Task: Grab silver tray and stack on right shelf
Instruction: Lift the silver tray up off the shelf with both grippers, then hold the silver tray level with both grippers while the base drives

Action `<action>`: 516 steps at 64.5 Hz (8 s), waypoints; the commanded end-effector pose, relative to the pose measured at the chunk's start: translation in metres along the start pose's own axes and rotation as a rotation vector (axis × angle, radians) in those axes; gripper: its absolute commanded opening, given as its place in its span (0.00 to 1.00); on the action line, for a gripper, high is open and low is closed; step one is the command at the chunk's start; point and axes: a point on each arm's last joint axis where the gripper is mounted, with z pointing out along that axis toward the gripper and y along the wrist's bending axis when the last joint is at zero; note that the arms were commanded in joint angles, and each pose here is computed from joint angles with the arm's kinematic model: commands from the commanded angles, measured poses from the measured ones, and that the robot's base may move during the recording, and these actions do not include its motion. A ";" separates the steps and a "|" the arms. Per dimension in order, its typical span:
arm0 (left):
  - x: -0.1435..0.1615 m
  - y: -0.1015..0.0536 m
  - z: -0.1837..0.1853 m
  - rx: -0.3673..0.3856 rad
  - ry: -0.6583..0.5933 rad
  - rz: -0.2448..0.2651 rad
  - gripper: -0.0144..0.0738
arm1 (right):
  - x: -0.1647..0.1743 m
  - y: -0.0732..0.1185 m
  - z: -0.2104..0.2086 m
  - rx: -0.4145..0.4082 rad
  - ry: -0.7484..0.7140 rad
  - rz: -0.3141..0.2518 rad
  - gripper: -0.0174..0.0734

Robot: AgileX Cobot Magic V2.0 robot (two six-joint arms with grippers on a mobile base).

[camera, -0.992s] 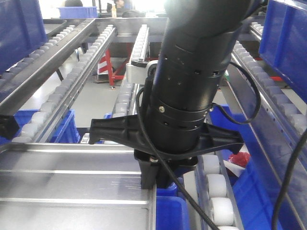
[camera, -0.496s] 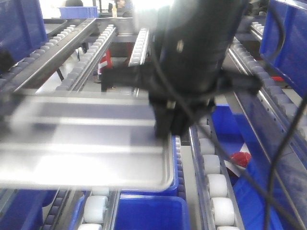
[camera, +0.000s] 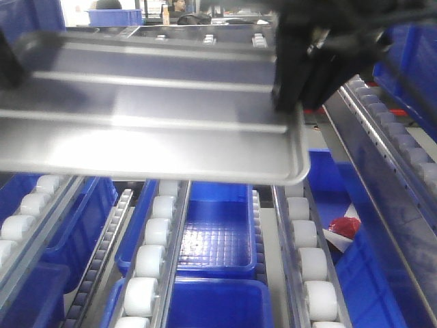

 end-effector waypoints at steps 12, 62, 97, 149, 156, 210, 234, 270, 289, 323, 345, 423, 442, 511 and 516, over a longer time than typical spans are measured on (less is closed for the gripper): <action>-0.005 -0.031 -0.039 0.075 -0.093 0.057 0.06 | -0.009 -0.013 -0.047 -0.076 -0.137 -0.022 0.25; 0.002 -0.036 -0.046 0.090 -0.091 0.056 0.06 | 0.005 -0.027 -0.051 -0.052 -0.118 -0.024 0.25; 0.002 -0.036 -0.046 0.090 -0.091 0.056 0.06 | 0.005 -0.027 -0.051 -0.052 -0.118 -0.023 0.25; 0.002 -0.036 -0.046 0.090 -0.091 0.056 0.06 | 0.005 -0.027 -0.051 -0.052 -0.118 -0.023 0.25; 0.002 -0.036 -0.046 0.090 -0.091 0.056 0.06 | 0.005 -0.027 -0.051 -0.052 -0.118 -0.023 0.25; 0.002 -0.036 -0.046 0.090 -0.091 0.056 0.06 | 0.005 -0.027 -0.051 -0.052 -0.118 -0.023 0.25; 0.002 -0.036 -0.046 0.090 -0.091 0.056 0.06 | 0.005 -0.027 -0.051 -0.049 -0.116 -0.023 0.25; 0.002 -0.036 -0.046 0.090 -0.091 0.056 0.06 | 0.005 -0.027 -0.051 -0.049 -0.116 -0.023 0.25; 0.002 -0.036 -0.046 0.090 -0.091 0.056 0.06 | 0.005 -0.027 -0.051 -0.049 -0.116 -0.023 0.25; 0.002 -0.036 -0.046 0.090 -0.091 0.056 0.06 | 0.005 -0.027 -0.051 -0.049 -0.116 -0.023 0.25; 0.002 -0.036 -0.046 0.090 -0.091 0.056 0.06 | 0.005 -0.027 -0.051 -0.049 -0.116 -0.023 0.25; 0.002 -0.036 -0.046 0.090 -0.091 0.056 0.06 | 0.005 -0.027 -0.051 -0.049 -0.116 -0.023 0.25; 0.002 -0.036 -0.047 0.091 -0.090 0.055 0.06 | 0.005 -0.027 -0.050 -0.049 -0.115 -0.024 0.25; 0.002 -0.036 -0.046 0.090 -0.089 0.055 0.06 | 0.006 -0.027 -0.050 -0.046 -0.113 -0.024 0.25; 0.002 -0.036 -0.046 0.090 -0.089 0.055 0.06 | 0.006 -0.027 -0.050 -0.044 -0.112 -0.023 0.25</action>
